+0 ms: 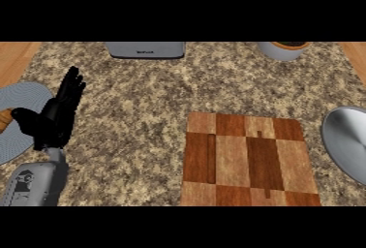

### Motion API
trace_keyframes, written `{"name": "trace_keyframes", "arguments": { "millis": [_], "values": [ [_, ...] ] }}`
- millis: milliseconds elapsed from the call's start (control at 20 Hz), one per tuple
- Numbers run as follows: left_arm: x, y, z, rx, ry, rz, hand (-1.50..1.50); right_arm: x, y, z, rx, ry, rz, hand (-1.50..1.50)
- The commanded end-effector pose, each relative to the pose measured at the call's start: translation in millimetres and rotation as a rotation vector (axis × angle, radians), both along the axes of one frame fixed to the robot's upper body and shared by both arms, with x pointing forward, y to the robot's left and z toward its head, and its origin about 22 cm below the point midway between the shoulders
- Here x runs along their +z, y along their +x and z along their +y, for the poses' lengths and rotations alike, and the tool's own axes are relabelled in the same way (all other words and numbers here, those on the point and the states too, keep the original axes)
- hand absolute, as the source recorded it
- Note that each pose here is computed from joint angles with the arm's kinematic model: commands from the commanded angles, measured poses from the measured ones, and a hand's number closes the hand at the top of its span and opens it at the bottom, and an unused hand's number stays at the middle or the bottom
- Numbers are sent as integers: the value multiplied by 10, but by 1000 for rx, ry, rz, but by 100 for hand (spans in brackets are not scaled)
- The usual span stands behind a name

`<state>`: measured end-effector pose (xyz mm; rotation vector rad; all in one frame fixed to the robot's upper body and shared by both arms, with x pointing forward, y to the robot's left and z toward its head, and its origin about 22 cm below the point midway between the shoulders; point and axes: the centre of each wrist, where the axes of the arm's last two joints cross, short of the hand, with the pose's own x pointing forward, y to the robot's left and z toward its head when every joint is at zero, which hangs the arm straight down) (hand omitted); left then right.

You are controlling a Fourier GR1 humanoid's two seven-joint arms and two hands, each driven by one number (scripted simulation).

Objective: Pick the can from the cutting board and place it in the pan

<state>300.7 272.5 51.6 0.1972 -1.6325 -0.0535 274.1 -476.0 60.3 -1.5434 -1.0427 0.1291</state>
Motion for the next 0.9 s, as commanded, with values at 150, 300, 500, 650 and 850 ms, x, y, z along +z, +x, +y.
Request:
{"name": "trace_keyframes", "arguments": {
  "millis": [150,300,500,650,850],
  "values": [
    [1,57,8,5,-2,6,0,-300,40,-253,24,171,-96,150],
    [23,74,-46,-18,11,0,0,-531,42,-190,61,358,36,-150],
    [-63,12,-118,-20,-9,1,0,-463,20,-352,135,499,4,-150],
    [86,157,-68,-16,-21,11,0,-675,-150,-382,155,456,8,-150],
    [-99,26,-157,-13,11,3,0,-616,-75,-359,192,414,-169,-150]
  ]
}}
